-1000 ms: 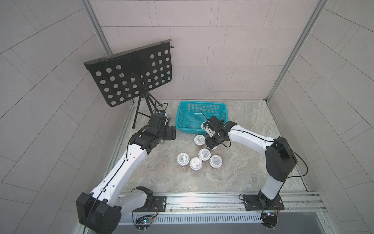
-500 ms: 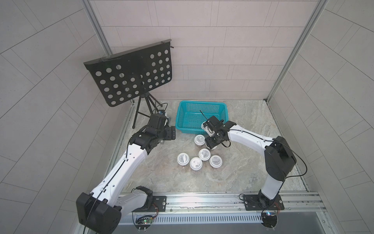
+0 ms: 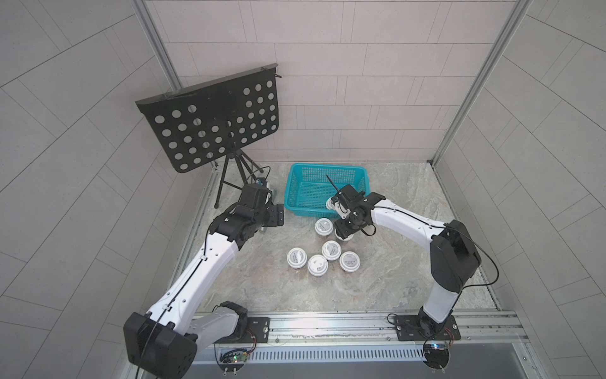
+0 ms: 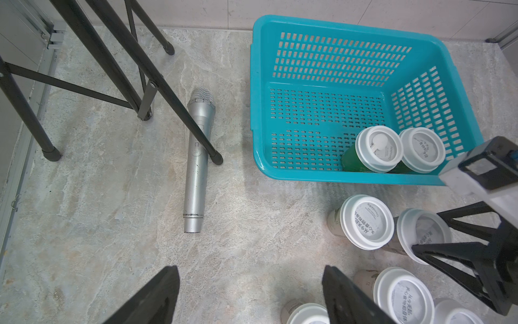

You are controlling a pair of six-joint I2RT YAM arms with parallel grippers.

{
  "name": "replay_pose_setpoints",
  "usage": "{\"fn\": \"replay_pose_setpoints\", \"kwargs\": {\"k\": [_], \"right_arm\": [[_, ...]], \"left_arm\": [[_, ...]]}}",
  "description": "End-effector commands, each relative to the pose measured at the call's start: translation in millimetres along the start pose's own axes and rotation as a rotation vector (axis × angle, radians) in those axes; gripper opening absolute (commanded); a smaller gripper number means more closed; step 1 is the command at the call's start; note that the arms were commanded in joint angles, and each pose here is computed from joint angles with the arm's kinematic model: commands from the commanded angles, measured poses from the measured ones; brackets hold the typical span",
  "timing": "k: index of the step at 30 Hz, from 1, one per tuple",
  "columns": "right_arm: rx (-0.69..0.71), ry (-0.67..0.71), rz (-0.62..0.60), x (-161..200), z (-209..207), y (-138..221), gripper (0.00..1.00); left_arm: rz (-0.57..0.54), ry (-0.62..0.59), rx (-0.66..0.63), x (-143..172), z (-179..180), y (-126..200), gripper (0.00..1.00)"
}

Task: Put the yogurt in the basket
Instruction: Pick up the yogurt from the center of the board, then place the yogurt in the basket.

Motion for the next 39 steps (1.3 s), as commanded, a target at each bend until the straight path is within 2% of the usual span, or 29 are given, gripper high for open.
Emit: {"fn": "replay_pose_setpoints", "kwargs": {"k": [1,9,23,28,39], "right_arm": [[-0.039,0.004,-0.035,-4.9,0.3,28.9,0.63],[-0.104,0.013,-0.082,-13.6,1.9,60.4,0.63],[-0.327,0.028,-0.193,-40.5,21.2,110.9,0.63],[-0.351,0.017,-0.245,-61.1,27.7,111.2,0.63],[-0.279,-0.066,-0.328,-106.2,29.7,87.0,0.63]], "left_arm": [[-0.011,-0.001,0.001,0.4,1.9,1.4,0.87],[-0.011,0.001,0.005,0.2,2.2,1.5,0.87],[-0.013,0.005,0.009,0.0,3.0,1.8,0.87],[-0.013,0.006,0.008,0.2,2.9,1.6,0.87],[-0.013,0.012,0.003,0.5,4.5,1.8,0.87]]}}
Point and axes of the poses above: each gripper's point midway between its finger pads, its own y axis back along the fingers, its own z axis along the line the jaws close on, x = y × z, the point moved 8 cm from there along y, back along the fingers, and after that the axes turned 13 degrees about -y, right-handed, at the moved point
